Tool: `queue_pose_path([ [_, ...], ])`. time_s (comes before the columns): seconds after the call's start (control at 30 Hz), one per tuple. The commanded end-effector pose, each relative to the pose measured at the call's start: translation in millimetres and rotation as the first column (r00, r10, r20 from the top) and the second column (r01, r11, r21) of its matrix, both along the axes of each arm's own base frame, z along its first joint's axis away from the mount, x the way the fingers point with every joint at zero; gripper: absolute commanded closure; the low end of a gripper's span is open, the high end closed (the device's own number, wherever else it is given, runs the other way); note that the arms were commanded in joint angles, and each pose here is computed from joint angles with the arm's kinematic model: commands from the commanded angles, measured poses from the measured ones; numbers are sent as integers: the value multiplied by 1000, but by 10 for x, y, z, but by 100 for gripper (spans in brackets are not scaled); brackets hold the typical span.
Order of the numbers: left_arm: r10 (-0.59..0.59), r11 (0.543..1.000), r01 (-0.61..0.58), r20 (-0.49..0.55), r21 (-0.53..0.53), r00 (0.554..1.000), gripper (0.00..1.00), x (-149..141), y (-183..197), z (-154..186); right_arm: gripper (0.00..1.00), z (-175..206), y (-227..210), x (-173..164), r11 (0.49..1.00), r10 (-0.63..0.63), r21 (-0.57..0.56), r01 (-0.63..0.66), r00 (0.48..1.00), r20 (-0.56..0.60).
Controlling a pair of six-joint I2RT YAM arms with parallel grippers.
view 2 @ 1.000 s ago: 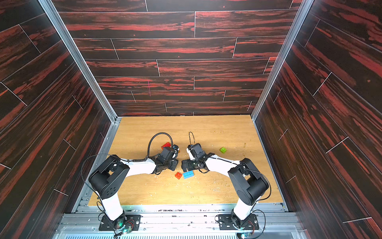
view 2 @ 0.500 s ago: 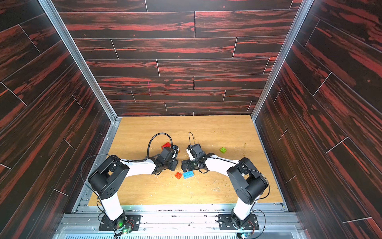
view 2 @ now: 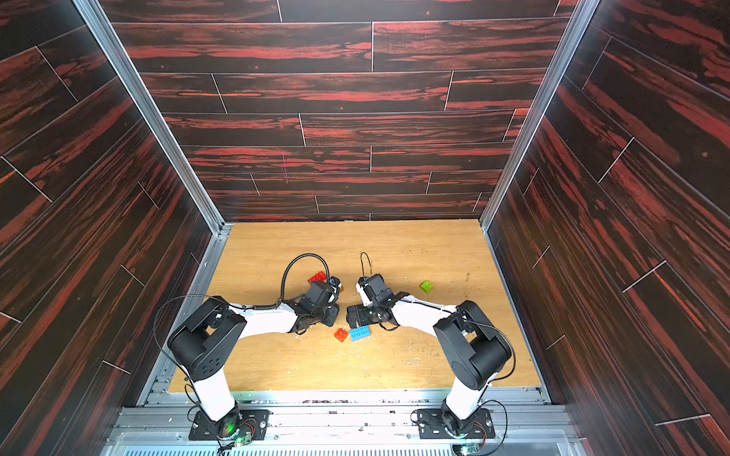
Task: Assemble the letter v with lego
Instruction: Pick up the lego brick from the center of the board.
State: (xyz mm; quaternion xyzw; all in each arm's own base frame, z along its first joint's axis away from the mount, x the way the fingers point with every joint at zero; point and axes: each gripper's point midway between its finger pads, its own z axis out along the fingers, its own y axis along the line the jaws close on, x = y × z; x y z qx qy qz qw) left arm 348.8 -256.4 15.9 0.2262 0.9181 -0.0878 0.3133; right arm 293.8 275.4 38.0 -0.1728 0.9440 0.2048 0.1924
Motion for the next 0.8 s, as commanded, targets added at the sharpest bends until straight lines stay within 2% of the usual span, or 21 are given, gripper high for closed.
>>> queue_pose_path([
  [0.0,-15,997,27,-163,69,987,67,-382,179,-310,2,-91,-3,-35,1000,0,-8,0,1000,-29],
  [0.2,-26,999,31,-119,40,993,71,-302,123,-136,2,-31,55,68,999,32,-24,-31,999,3],
  [0.33,-8,999,10,-65,33,998,71,-128,166,92,2,107,158,150,998,68,8,-69,996,52],
  [0.37,-3,1000,3,-29,4,1000,71,-56,169,280,2,134,182,171,997,80,14,-81,995,64],
  [0.47,10,1000,-10,6,-14,1000,71,99,263,512,2,210,229,218,994,102,20,-104,990,95],
  [0.77,19,1000,-18,60,-26,998,71,482,553,882,1,235,340,335,984,177,-16,-177,965,192],
])
